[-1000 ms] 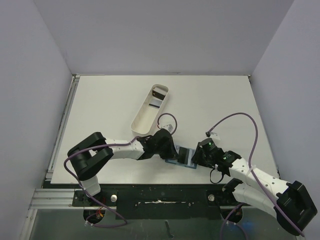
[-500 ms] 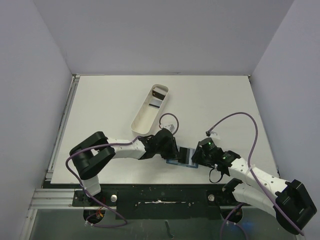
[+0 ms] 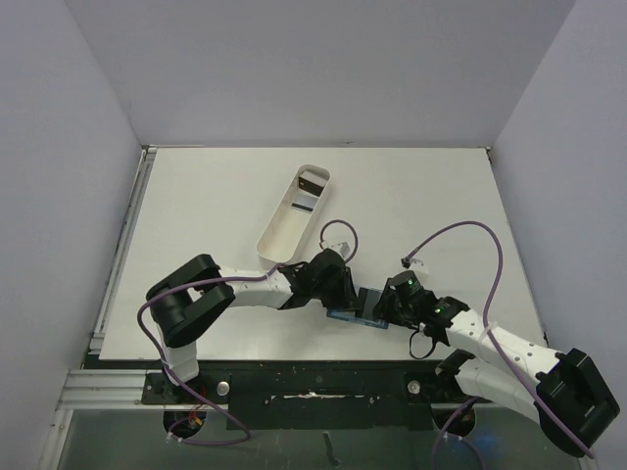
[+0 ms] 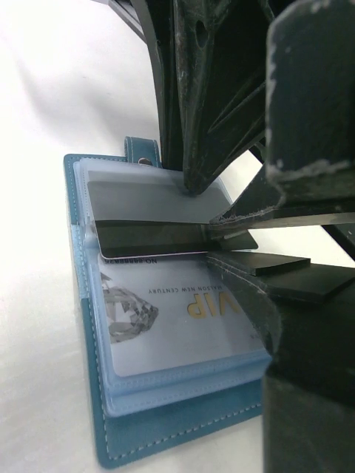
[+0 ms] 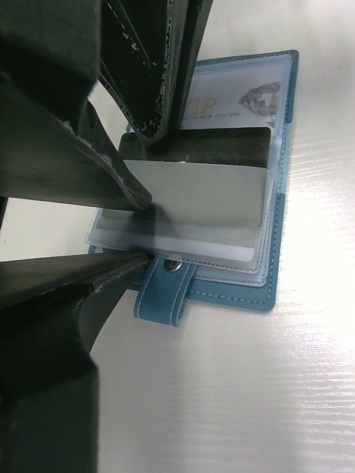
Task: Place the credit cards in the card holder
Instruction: Insert the credit card into the card holder.
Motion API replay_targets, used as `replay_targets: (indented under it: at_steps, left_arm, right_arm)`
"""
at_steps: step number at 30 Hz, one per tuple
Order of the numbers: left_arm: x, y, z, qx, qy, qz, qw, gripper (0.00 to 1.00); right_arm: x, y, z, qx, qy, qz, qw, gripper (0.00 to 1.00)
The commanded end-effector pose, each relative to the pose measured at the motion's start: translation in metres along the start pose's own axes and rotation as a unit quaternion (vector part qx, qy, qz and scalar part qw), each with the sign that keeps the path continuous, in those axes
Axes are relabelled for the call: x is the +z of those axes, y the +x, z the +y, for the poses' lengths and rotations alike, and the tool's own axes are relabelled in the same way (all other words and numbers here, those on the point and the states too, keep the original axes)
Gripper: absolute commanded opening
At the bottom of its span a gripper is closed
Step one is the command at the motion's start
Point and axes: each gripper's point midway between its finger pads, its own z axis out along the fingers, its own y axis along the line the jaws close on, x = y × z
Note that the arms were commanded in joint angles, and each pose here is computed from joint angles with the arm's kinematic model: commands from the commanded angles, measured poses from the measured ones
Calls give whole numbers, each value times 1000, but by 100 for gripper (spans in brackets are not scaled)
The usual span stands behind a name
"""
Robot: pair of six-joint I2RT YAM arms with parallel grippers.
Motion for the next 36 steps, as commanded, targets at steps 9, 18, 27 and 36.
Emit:
replay_targets:
  at_steps: [9, 18, 27, 36]
  left_arm:
    - [-7, -19, -34, 31, 42, -37, 998, 22]
    - [-2, -23, -36, 37, 46, -44, 997, 32]
    - [10, -17, -31, 38, 47, -31, 998, 31]
    - [11, -18, -46, 39, 79, -29, 996, 29]
  right_arm:
    - [-21, -30, -2, 21, 39, -53, 998, 43]
    - [-8, -25, -13, 35, 53, -44, 997, 52]
    - [4, -14, -5, 32, 9, -27, 999, 45]
    - [4, -9, 3, 29, -19, -25, 999, 38]
